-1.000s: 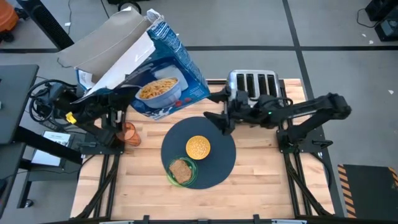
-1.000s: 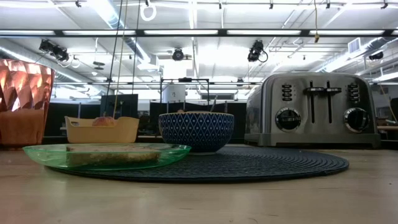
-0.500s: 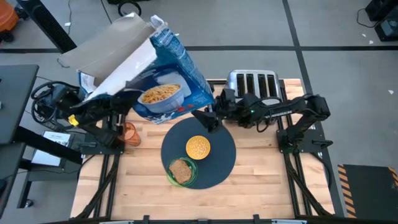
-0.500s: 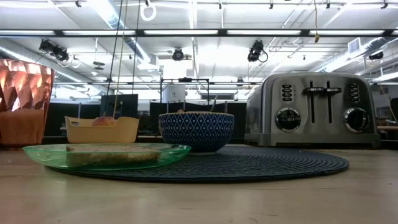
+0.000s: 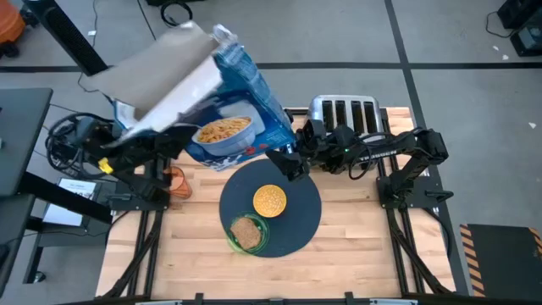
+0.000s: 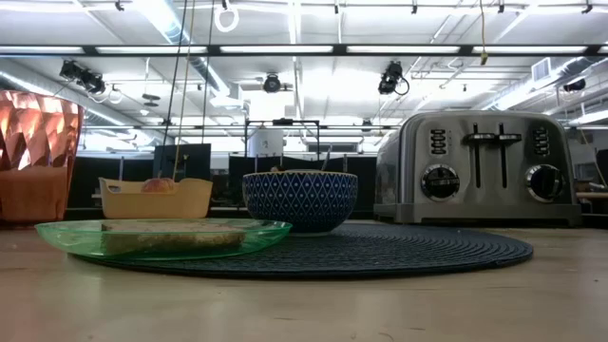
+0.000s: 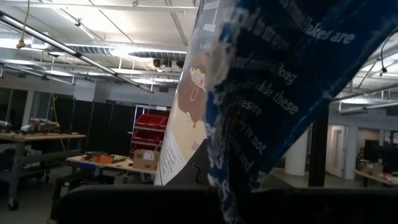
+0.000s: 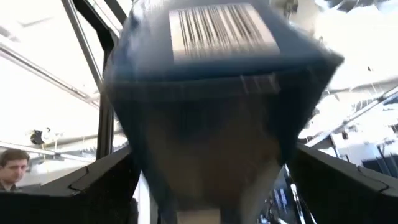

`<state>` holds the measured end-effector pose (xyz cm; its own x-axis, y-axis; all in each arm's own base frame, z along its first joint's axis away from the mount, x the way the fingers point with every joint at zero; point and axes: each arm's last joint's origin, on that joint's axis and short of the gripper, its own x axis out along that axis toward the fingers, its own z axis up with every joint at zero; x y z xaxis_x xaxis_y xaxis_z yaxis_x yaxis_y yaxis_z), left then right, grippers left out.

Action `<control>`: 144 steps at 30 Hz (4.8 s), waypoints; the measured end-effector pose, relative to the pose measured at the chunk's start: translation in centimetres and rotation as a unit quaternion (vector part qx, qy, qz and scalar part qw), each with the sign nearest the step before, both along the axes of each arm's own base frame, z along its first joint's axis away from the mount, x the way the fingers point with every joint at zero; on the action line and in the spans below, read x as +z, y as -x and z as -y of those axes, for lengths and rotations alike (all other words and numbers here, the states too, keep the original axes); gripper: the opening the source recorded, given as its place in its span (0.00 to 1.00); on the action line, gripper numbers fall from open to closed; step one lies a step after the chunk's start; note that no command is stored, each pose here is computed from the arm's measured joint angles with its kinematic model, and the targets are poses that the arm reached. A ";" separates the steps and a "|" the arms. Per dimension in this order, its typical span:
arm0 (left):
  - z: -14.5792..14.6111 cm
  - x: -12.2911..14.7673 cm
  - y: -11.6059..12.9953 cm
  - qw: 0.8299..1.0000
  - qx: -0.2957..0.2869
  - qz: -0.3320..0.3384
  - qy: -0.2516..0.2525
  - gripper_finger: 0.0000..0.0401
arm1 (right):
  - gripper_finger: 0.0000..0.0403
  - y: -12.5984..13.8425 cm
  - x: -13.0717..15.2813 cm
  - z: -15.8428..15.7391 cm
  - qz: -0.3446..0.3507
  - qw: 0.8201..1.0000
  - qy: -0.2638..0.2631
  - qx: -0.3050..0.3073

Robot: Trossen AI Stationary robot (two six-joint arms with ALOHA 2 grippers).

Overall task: Arrange a breakfast setting
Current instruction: Pour the cereal in the yellow bowl on the dark blue table mat

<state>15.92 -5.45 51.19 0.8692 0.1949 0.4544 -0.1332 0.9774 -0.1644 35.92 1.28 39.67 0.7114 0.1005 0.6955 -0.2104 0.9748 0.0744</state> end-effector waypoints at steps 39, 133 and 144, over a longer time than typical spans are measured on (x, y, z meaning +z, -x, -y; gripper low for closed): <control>0.8 -0.6 -1.8 0.999 -0.033 -0.004 0.002 0.38 | 0.86 1.2 2.0 -0.3 0.044 0.999 0.028 -0.006; -0.5 -5.2 -4.8 0.976 0.011 -0.217 0.004 0.64 | 0.74 19.0 0.5 0.5 -0.041 0.997 0.005 0.071; -0.2 -12.0 -11.0 0.917 0.036 -0.373 0.138 0.64 | 0.74 24.0 -2.9 0.2 -0.039 0.993 -0.013 0.108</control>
<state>26.95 -5.23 39.18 0.8983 0.2827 -0.3363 -0.3725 0.8960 -0.2416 11.96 1.09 36.81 0.7274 0.2394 0.6430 -0.4077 0.9046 0.1244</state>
